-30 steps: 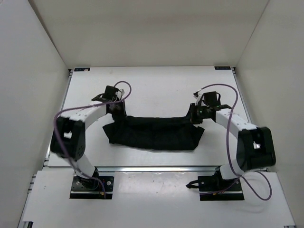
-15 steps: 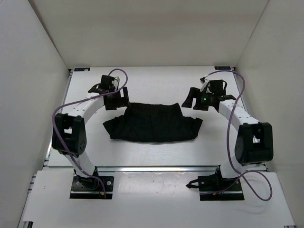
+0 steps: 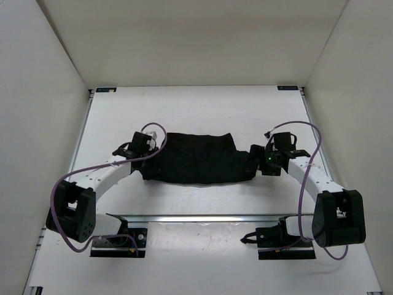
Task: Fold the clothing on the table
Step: Fold the skirt
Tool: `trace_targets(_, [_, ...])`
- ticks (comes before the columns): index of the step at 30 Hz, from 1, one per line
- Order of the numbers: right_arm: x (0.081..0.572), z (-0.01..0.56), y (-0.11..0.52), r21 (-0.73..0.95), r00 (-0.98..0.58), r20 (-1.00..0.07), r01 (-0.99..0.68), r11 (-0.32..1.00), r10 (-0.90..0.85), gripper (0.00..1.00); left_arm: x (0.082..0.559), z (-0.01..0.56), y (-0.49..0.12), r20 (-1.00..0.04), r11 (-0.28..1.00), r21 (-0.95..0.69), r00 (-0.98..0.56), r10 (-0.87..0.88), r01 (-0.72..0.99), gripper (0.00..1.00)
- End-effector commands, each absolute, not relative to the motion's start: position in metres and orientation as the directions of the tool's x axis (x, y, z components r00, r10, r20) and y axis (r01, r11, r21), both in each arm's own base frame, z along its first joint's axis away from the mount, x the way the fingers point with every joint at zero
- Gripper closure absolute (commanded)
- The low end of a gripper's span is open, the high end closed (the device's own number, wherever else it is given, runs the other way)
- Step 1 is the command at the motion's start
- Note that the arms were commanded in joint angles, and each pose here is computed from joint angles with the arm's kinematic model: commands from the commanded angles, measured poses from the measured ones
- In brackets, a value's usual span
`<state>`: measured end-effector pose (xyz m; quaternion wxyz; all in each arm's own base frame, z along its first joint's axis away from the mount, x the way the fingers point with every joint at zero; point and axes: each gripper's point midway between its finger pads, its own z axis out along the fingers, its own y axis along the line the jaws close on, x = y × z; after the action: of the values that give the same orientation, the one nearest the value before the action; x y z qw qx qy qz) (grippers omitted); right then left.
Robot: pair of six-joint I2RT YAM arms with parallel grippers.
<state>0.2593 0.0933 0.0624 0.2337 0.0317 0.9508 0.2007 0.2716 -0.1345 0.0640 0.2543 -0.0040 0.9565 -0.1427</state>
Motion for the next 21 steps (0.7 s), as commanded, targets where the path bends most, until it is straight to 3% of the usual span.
trace_targets(1, [0.270,0.069,0.083,0.336,-0.866,-0.482,-0.043,0.941,0.133,0.12,0.278,0.062,-0.119,-0.520,0.969,-0.246,-0.844,-0.132,0.000,0.60])
trace_targets(12, [0.293,0.049,0.099,0.373,-0.879,-0.464,-0.086,0.924,0.106,0.12,0.296,0.039,-0.104,-0.488,0.982,-0.189,-0.865,-0.116,-0.025,0.61])
trace_targets(16, [0.299,0.045,0.106,0.400,-0.888,-0.448,-0.092,0.912,0.107,0.31,0.296,0.029,-0.108,-0.453,0.983,-0.182,-0.886,-0.100,-0.019,0.62])
trace_targets(21, [0.309,0.043,0.112,0.422,-0.887,-0.446,-0.092,0.902,0.118,0.65,0.306,0.024,-0.114,-0.443,0.983,-0.183,-0.893,-0.083,-0.001,0.62])
